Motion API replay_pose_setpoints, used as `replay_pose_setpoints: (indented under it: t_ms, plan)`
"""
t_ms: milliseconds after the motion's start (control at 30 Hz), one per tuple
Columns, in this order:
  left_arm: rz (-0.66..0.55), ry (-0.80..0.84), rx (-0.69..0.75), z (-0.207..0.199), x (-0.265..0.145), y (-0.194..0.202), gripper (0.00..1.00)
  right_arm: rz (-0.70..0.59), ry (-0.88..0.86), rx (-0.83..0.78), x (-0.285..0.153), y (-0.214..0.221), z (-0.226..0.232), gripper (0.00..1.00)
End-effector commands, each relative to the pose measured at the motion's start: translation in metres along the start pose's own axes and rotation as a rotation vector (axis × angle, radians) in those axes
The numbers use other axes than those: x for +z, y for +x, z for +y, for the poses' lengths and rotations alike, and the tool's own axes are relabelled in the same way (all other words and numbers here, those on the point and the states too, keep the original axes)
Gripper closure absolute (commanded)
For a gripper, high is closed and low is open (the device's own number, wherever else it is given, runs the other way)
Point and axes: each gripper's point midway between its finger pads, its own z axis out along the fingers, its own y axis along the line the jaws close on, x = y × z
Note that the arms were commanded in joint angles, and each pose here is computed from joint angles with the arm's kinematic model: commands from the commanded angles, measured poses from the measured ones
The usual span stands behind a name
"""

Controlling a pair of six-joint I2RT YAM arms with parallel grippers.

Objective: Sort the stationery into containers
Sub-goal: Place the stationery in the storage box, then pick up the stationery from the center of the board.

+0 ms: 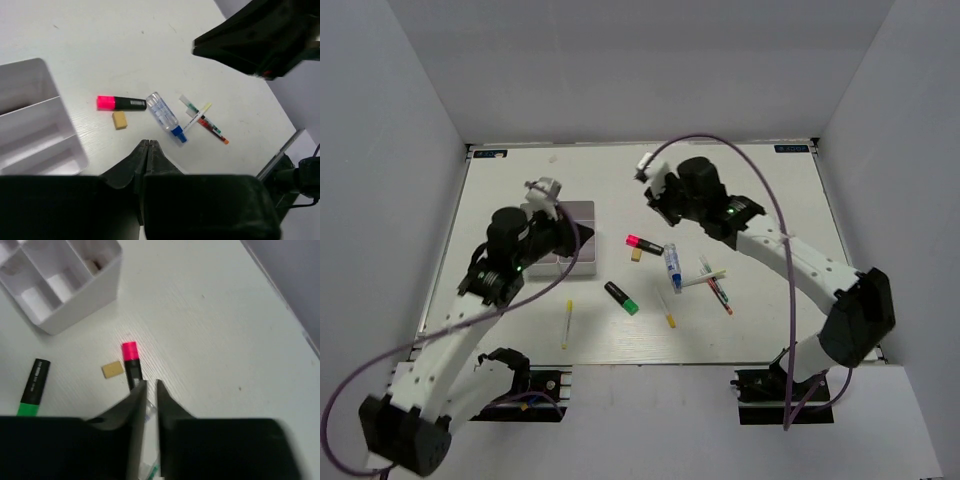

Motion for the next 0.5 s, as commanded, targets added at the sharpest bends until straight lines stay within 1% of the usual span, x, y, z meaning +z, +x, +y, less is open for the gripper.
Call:
replay_pose_setpoints:
  t_ms: [0, 33, 67, 100, 133, 167, 200, 233, 267, 300, 367, 400, 433, 467]
  plan:
    - [0.098, 0.141, -0.053, -0.029, 0.035, 0.000, 0.87, 0.033, 0.049, 0.217, -0.014, 0.039, -0.012, 0.74]
    - [0.130, 0.096, -0.063, -0.022, 0.045, 0.007, 0.85, 0.034, 0.051, 0.256, -0.017, 0.045, -0.013, 0.58]
    - [0.163, 0.082, -0.068, -0.023, 0.053, 0.009, 0.81, 0.027, 0.082, 0.289, -0.031, 0.054, -0.026, 0.38]
    - [0.237, 0.049, -0.086, -0.015, 0.070, 0.029, 0.68, 0.026, 0.073, 0.319, -0.034, 0.062, -0.024, 0.33]
    - [0.274, 0.030, -0.067, -0.016, 0.078, 0.039, 0.61, 0.027, 0.054, 0.337, -0.036, 0.069, -0.020, 0.31]
    - [0.306, 0.013, -0.066, -0.018, 0.084, 0.042, 0.54, -0.013, 0.091, 0.358, -0.051, 0.067, -0.036, 0.30]
    - [0.336, -0.006, -0.051, -0.017, 0.091, 0.049, 0.46, -0.021, 0.091, 0.383, -0.054, 0.067, -0.038, 0.32]
    - [0.402, -0.040, -0.041, -0.015, 0.104, 0.071, 0.44, -0.033, 0.111, 0.399, -0.063, 0.068, -0.047, 0.35]
    - [0.408, -0.051, -0.031, -0.019, 0.112, 0.068, 0.43, -0.053, 0.084, 0.404, -0.066, 0.065, -0.045, 0.39]
    - [0.443, -0.074, -0.023, -0.018, 0.116, 0.077, 0.40, -0.065, 0.109, 0.431, -0.075, 0.067, -0.054, 0.51]
    - [0.479, -0.122, 0.007, -0.017, 0.130, 0.093, 0.38, -0.082, 0.075, 0.444, -0.080, 0.066, -0.051, 0.66]
    - [0.488, -0.167, 0.023, -0.010, 0.134, 0.098, 0.37, -0.092, 0.088, 0.464, -0.087, 0.068, -0.056, 0.76]
    - [0.502, -0.193, 0.027, -0.005, 0.139, 0.102, 0.37, -0.101, 0.070, 0.470, -0.089, 0.068, -0.054, 0.79]
    - [0.538, -0.210, 0.045, -0.006, 0.150, 0.114, 0.37, -0.105, 0.051, 0.476, -0.089, 0.068, -0.051, 0.79]
